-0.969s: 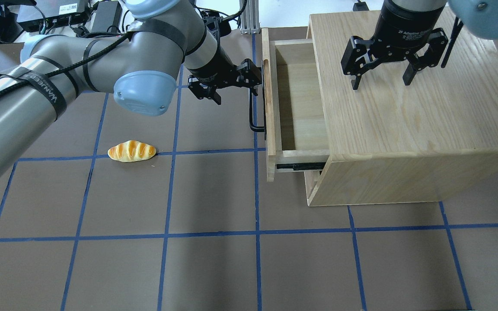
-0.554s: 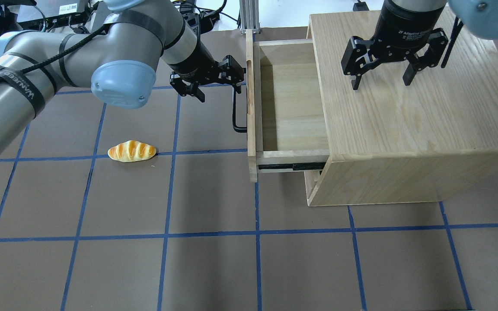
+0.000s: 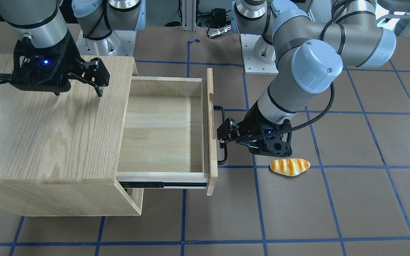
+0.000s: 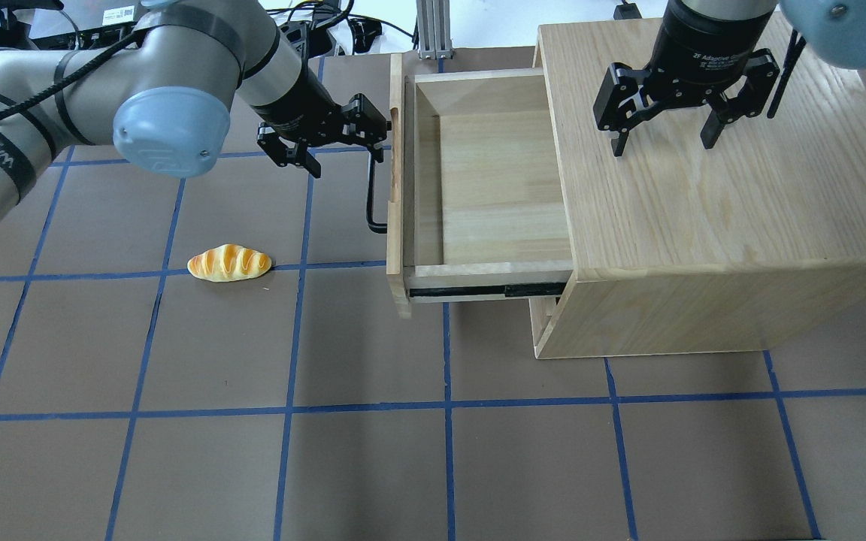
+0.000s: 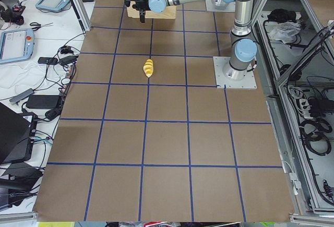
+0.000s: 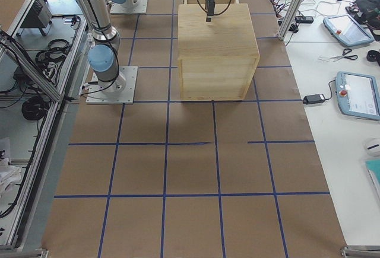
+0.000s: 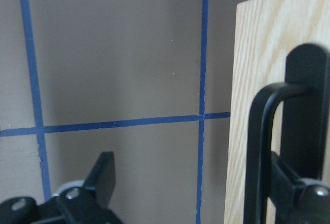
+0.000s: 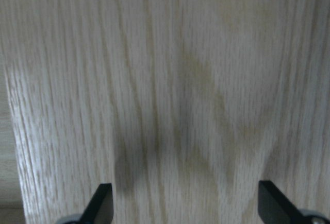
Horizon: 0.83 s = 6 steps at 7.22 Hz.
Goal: Open upper drawer
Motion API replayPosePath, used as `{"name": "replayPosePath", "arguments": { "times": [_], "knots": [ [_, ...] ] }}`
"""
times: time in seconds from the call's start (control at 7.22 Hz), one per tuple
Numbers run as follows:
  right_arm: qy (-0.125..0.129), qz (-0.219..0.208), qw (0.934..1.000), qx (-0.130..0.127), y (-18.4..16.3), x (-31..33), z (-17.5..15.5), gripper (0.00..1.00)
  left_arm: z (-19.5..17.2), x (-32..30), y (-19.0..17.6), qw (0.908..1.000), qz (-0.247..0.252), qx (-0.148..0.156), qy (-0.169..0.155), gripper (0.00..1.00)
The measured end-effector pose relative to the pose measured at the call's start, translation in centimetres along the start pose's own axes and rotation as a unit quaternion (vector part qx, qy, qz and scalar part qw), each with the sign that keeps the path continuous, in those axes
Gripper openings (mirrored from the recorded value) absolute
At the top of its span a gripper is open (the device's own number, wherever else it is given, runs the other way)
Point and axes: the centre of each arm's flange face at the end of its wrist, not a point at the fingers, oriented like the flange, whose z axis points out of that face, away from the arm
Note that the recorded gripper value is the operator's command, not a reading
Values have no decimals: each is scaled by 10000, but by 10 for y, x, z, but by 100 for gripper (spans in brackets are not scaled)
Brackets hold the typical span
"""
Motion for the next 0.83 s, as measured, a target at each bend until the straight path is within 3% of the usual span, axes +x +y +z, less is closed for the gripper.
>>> {"name": "replayPosePath", "arguments": {
  "times": [0.83],
  "knots": [
    [0,3,10000,0,0,0,0,100,-49,-31,15,9993,-142,-213,-267,100]
  ]
}}
